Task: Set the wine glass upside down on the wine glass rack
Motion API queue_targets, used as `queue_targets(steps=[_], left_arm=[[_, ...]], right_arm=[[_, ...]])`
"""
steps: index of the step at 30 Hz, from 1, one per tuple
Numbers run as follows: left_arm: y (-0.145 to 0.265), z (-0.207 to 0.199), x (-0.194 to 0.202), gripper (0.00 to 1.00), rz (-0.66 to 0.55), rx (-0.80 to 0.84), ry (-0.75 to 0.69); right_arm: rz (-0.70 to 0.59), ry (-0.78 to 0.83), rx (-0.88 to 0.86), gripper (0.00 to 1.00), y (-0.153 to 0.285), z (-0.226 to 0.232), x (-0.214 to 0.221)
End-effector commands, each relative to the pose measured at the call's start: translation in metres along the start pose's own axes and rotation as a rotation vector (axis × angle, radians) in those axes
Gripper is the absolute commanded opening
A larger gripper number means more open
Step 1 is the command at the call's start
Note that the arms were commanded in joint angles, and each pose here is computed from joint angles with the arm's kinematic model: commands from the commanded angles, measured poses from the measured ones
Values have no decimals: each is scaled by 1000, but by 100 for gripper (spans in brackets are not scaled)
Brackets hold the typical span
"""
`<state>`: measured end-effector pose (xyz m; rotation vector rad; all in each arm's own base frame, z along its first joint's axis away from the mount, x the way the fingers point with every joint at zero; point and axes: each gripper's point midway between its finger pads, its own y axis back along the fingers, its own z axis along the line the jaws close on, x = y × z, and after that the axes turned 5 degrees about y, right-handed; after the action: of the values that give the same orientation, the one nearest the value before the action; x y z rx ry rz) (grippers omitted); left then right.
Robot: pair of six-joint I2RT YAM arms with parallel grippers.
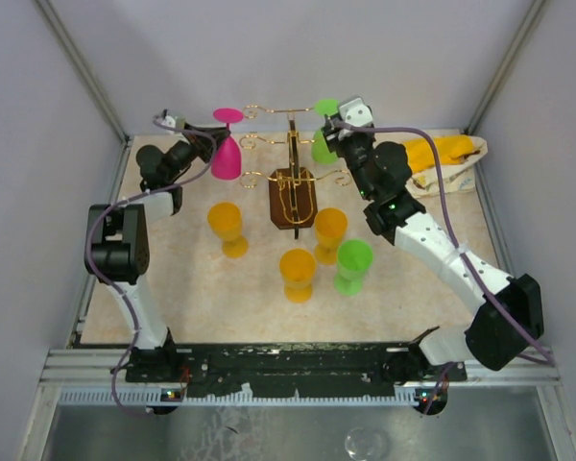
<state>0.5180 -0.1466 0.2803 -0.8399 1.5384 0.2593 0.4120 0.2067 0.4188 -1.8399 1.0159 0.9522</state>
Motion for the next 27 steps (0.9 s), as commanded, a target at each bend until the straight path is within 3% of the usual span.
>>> queue_targets(steps=[1, 27], left_arm=[[-15, -11, 3, 0, -17, 70, -54], [-75, -8, 45, 0, -39, 114, -41]], right_arm=[[-55, 7, 55, 48, 1, -21, -25], [-25, 52, 60, 49, -7, -24, -18]])
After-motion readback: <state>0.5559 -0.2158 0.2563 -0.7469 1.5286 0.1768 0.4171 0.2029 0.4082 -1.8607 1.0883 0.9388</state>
